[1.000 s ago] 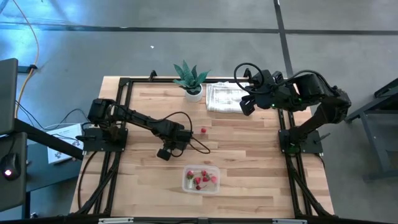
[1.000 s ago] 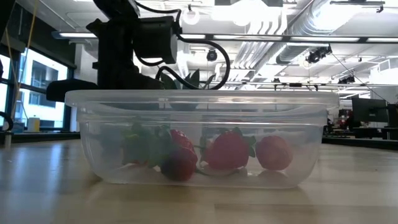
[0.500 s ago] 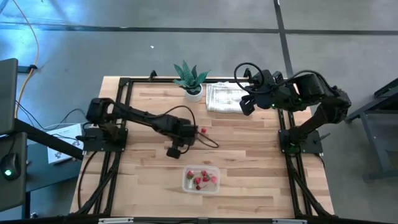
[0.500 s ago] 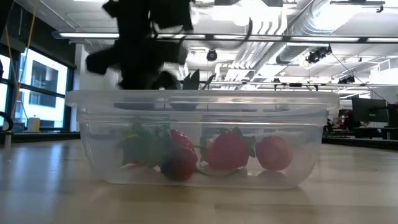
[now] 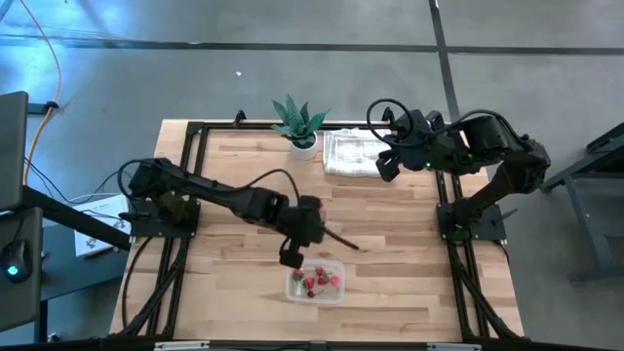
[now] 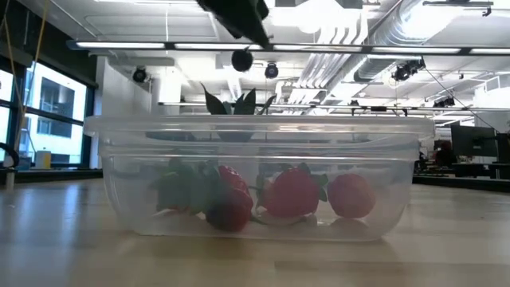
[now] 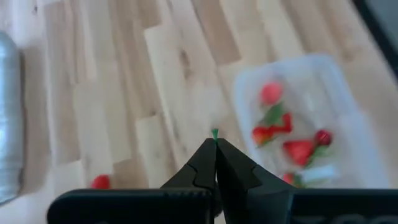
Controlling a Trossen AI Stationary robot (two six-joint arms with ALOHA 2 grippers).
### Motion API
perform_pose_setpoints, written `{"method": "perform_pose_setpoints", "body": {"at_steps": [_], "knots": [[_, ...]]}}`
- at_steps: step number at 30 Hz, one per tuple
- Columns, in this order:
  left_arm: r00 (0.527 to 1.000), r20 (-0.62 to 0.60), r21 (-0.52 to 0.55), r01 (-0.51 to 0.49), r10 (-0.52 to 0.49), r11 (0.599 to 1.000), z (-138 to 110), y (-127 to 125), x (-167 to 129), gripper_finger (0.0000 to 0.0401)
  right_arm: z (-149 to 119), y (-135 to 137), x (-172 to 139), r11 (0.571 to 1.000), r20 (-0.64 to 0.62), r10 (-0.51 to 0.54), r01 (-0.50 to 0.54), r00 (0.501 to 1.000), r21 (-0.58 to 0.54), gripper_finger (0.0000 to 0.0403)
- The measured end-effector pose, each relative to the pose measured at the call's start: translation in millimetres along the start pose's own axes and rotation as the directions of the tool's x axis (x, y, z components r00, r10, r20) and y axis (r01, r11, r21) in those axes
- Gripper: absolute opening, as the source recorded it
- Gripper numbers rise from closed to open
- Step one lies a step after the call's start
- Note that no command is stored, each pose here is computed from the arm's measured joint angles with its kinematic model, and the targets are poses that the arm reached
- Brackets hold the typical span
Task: Pick and placing Produce into tupperware
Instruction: Put the black cherry into the transparent bin
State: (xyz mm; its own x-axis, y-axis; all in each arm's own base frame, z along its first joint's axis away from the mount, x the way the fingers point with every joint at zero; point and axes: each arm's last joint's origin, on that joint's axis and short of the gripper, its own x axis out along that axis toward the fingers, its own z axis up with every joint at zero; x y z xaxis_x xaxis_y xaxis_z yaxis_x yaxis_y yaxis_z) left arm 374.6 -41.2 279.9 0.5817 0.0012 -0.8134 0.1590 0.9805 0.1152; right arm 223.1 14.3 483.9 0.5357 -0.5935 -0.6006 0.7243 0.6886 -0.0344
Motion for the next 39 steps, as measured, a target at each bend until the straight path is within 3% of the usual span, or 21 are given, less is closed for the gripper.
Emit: {"method": "perform_pose_setpoints", "body": {"at_steps": [11,19,24,39], "knots": [[0.992,-0.007,-0.061,0.124,-0.125,0.990,3,-57,23,0.0000,0,0,0,0.999,0.001,-0.001,0.001,1.000,-0.041,0.0000],[0.962,-0.015,-0.112,0.268,-0.271,0.957,2,-76,41,0.0000,0,0,0,0.999,0.000,0.000,0.000,1.000,-0.042,0.0000],[0.939,-0.031,-0.131,0.335,-0.341,0.933,-1,-80,54,0.0000,0,0,0,0.999,-0.004,0.005,-0.005,1.000,-0.041,0.0000],[0.925,-0.034,-0.170,0.368,-0.379,0.914,-3,-65,80,0.0013,-4,6,-6,0.997,-0.004,0.046,-0.046,0.999,-0.060,0.0000]]}}
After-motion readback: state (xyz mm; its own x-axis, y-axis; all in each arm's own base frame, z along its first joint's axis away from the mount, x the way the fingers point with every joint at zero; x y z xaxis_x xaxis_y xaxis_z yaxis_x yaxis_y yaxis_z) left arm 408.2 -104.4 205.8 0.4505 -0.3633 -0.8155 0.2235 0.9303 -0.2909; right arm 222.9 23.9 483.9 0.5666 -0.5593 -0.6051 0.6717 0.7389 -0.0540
